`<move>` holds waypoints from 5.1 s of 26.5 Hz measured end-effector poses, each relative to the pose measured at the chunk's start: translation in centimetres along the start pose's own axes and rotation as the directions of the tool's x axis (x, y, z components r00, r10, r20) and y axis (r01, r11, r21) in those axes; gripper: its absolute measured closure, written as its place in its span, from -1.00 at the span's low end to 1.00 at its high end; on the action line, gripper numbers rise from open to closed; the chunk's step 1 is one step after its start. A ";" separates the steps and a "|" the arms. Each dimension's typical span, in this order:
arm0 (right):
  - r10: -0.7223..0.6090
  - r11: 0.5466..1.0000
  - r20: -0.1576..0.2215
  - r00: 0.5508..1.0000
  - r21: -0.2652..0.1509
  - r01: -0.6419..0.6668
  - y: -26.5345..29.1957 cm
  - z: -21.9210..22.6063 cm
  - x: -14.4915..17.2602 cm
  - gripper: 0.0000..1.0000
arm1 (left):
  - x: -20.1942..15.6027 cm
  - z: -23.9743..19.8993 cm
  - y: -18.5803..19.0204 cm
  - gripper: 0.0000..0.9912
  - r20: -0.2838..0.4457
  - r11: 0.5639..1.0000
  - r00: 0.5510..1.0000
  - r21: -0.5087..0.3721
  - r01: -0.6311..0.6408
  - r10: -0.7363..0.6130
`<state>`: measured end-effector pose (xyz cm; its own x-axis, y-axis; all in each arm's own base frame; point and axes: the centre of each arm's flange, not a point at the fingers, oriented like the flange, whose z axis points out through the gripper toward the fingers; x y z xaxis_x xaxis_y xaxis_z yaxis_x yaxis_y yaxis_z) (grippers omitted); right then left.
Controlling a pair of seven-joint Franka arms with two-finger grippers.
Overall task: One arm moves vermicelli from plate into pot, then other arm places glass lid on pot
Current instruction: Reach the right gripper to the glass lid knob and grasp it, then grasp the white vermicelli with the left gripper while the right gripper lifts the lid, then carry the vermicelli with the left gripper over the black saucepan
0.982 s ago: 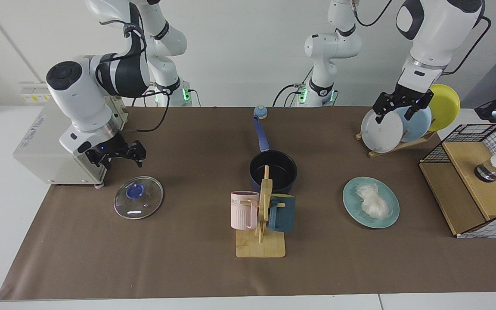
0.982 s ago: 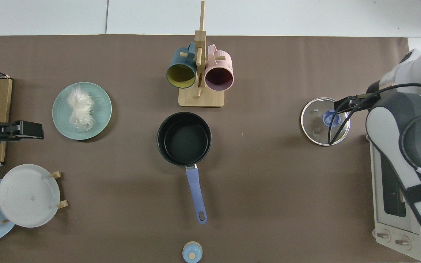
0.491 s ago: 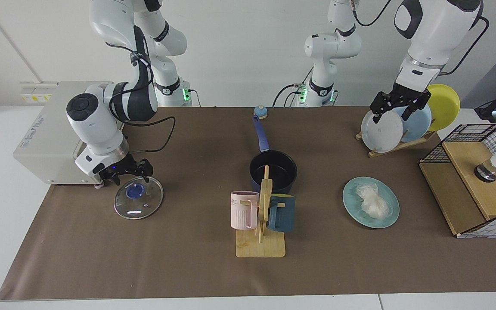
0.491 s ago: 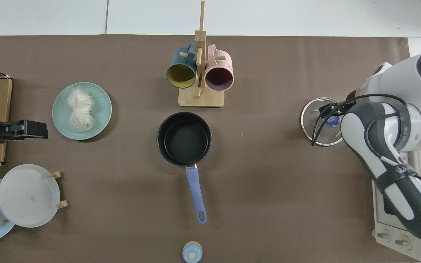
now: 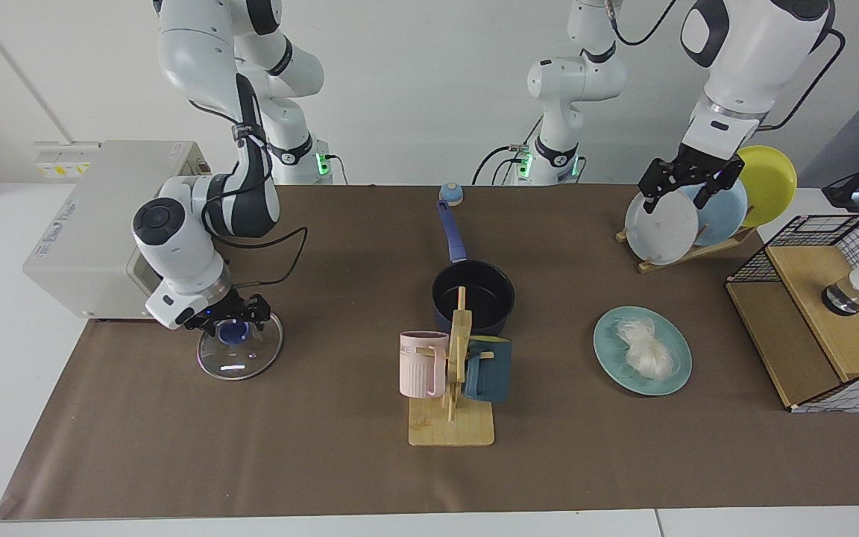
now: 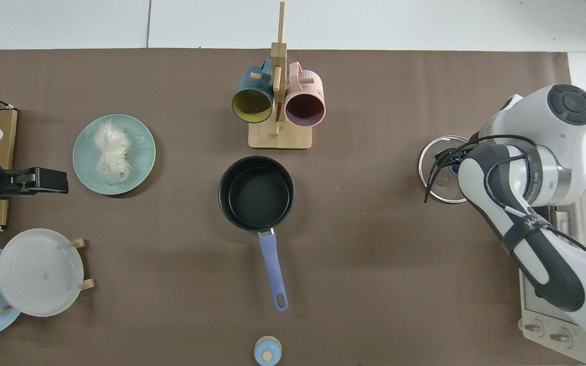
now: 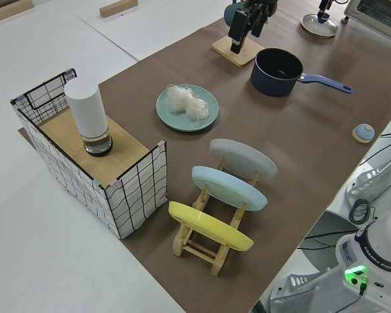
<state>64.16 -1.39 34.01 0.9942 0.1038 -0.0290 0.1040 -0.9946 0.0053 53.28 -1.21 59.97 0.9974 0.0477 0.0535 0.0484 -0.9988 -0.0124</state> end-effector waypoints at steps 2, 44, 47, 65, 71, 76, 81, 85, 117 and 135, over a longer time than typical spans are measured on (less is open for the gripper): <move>-0.010 1.000 0.002 1.000 -0.001 0.010 0.2 0.5 0.1 -1.00 | 0.0 0.0 0.0 -1.00 0.000 1.000 1.000 0.000 -0.001 0.001; -0.059 0.998 0.031 0.998 -0.035 0.060 0.4 2.9 0.0 0.13 | 6.9 10.6 -2.3 -1.00 -0.041 0.999 0.999 -0.034 0.029 -0.031; -0.062 0.997 0.024 0.998 -0.037 0.062 0.4 2.6 0.2 0.13 | 8.1 13.2 -2.5 -1.00 -0.044 0.997 0.998 -0.056 0.045 -0.048; -0.065 0.997 -0.047 0.997 -0.052 0.062 0.0 -8.1 -0.2 0.13 | 12.4 26.3 -2.2 -1.00 -0.037 0.973 0.977 -0.104 0.207 -0.212; -0.097 0.994 -0.054 0.994 -0.053 0.094 -0.4 -12.0 -1.6 0.13 | 12.4 28.0 -1.8 -1.00 -0.017 0.967 0.972 -0.103 0.232 -0.235; -0.103 0.994 -0.058 0.993 -0.039 0.101 -1.2 -15.1 -3.0 0.13 | 12.4 28.6 -1.8 -0.96 -0.010 0.967 0.972 -0.100 0.234 -0.237; -0.096 0.995 -0.066 0.993 -0.017 0.095 -1.5 -17.9 -4.5 0.13 | 12.4 29.2 -1.6 -0.34 0.000 0.964 0.969 -0.100 0.245 -0.246; -0.093 0.996 -0.063 0.994 -0.009 0.093 -1.7 -20.3 -5.7 0.13 | 12.6 28.5 -1.5 -0.03 0.023 0.945 0.950 -0.099 0.312 -0.311; -0.106 0.994 -0.051 0.993 -0.005 0.106 -4.0 -21.2 -12.9 0.13 | 3.7 13.6 22.5 0.16 0.155 0.943 0.957 -0.192 0.273 -0.245; -0.109 0.994 -0.059 0.992 -0.007 0.109 -4.2 -21.2 -12.9 0.13 | -2.2 20.3 30.2 0.16 0.141 0.947 0.973 -0.241 0.215 -0.185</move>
<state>51.55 1.60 55.52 0.9768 0.2121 0.0297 0.2119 -0.9772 0.0090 53.62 -31.13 39.17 0.9687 0.2331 -0.0860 0.2472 -0.9387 0.2401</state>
